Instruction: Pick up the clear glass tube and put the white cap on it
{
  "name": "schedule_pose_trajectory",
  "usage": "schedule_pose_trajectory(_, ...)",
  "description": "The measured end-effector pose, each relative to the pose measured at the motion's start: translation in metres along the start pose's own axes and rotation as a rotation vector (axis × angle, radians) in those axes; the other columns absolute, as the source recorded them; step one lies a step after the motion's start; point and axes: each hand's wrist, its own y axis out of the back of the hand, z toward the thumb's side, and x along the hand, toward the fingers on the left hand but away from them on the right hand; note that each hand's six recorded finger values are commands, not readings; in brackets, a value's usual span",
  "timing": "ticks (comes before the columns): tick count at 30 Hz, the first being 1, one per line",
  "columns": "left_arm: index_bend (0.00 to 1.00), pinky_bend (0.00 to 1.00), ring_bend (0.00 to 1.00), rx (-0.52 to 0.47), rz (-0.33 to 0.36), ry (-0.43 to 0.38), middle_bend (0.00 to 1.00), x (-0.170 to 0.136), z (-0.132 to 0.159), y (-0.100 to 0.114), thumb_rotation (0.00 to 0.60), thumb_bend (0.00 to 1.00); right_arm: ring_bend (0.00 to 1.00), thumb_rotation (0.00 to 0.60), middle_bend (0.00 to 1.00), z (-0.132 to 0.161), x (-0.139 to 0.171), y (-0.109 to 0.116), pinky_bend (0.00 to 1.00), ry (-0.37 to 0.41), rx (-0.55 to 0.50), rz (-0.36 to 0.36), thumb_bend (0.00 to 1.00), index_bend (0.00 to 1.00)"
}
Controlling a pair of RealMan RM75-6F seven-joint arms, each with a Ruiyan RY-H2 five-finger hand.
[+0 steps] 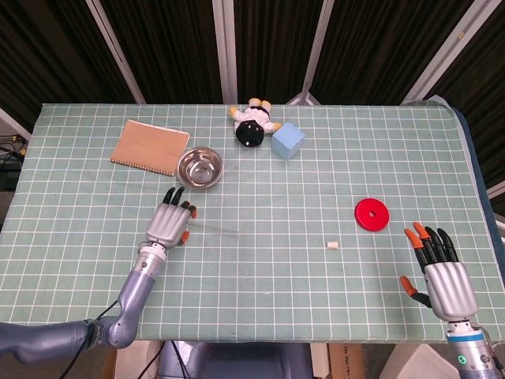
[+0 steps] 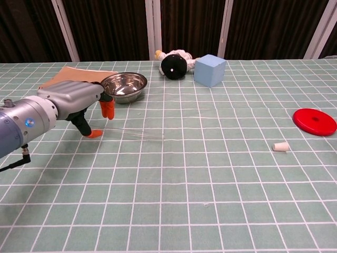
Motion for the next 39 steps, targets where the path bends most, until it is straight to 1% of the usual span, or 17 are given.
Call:
schedule_pose_trajectory(10,0.42,0.0,0.0,0.037,-0.031,0.021,0.37,0.008,0.012,-0.009,0.6,0.41,0.0,0.6,0.0,-0.001,-0.001,0.001,0.0,-0.002,-0.015,0.002,0.32,0.0)
schedule_pose_trajectory(18,0.42,0.0,0.0,0.049,-0.033,0.029,0.38,0.013,0.015,-0.012,0.6,0.42,0.0,0.6,0.0,-0.001,-0.001,0.001,0.0,-0.001,-0.02,0.003,0.32,0.0)
schedule_pose_trajectory(32,0.46,0.0,0.03,0.048,-0.029,0.02,0.45,0.014,0.019,-0.014,0.6,0.45,0.0,0.6,0.0,-0.001,-0.001,0.001,0.0,-0.005,-0.024,0.002,0.32,0.0)
schedule_pose_trajectory(39,0.46,0.0,0.03,0.057,-0.035,0.019,0.45,0.013,0.018,-0.018,0.6,0.46,0.0,0.6,0.0,-0.001,-0.001,0.001,0.0,-0.007,-0.026,0.003,0.32,0.0)
